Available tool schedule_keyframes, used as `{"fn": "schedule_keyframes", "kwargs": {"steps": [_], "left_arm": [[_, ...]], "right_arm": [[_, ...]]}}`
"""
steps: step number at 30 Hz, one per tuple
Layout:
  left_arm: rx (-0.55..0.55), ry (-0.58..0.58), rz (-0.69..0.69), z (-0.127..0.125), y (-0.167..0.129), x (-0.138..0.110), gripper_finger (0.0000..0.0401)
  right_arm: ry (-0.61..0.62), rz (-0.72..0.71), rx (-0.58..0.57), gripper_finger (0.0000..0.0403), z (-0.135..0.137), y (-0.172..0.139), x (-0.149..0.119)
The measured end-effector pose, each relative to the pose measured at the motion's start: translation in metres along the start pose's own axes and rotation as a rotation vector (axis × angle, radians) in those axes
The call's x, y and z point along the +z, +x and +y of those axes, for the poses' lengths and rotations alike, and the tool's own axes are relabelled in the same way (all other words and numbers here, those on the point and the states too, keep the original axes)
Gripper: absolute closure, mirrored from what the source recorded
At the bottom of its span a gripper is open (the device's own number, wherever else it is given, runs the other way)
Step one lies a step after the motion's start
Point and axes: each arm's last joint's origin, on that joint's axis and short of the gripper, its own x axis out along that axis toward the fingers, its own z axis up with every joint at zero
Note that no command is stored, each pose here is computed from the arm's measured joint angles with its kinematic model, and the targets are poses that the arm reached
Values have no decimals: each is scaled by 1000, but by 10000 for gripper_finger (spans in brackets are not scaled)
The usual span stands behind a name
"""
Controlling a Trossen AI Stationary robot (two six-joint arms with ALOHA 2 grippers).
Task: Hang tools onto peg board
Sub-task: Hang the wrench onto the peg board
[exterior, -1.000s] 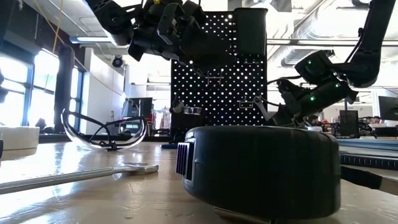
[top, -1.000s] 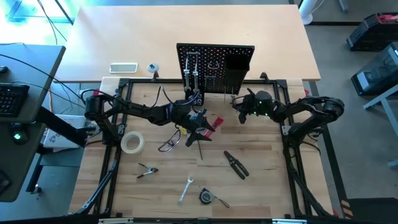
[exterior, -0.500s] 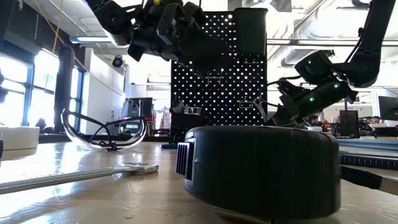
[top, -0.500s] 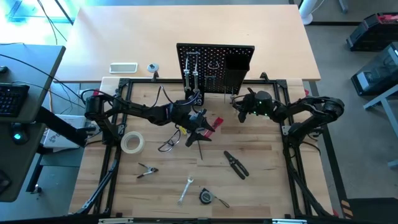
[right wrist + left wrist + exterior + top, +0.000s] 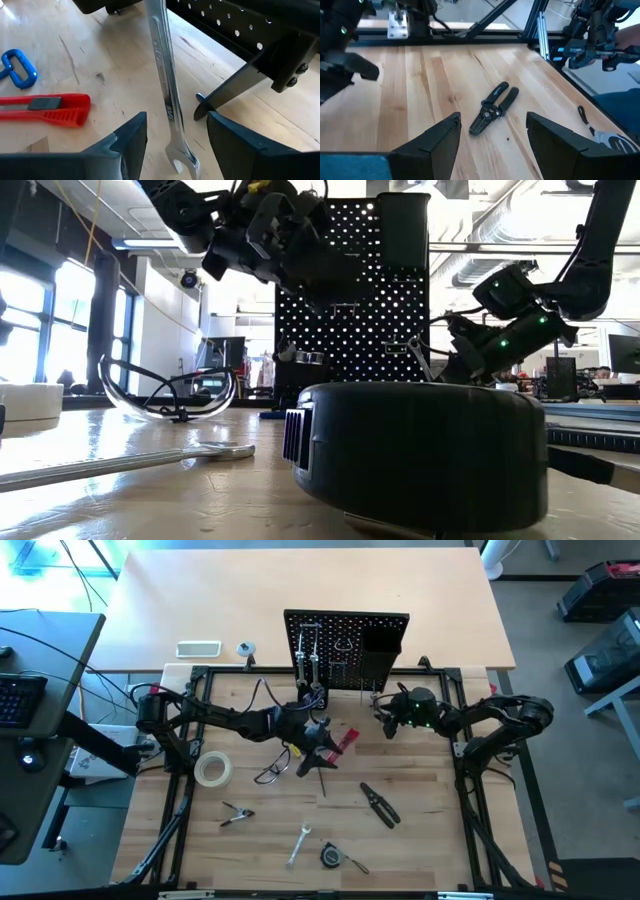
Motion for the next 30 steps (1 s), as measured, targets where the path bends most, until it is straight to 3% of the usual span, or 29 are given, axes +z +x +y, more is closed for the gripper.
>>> {"fn": "schedule_keyframes", "kwargs": {"steps": [13,30], "left_arm": [[-15,-59,126,-2,-1,-13,183],[-89,-78,316,-29,6,-30,183]], "right_arm": [[19,-37,83,203,10,-10,11],[7,-12,63,203,41,-68,23]]}}
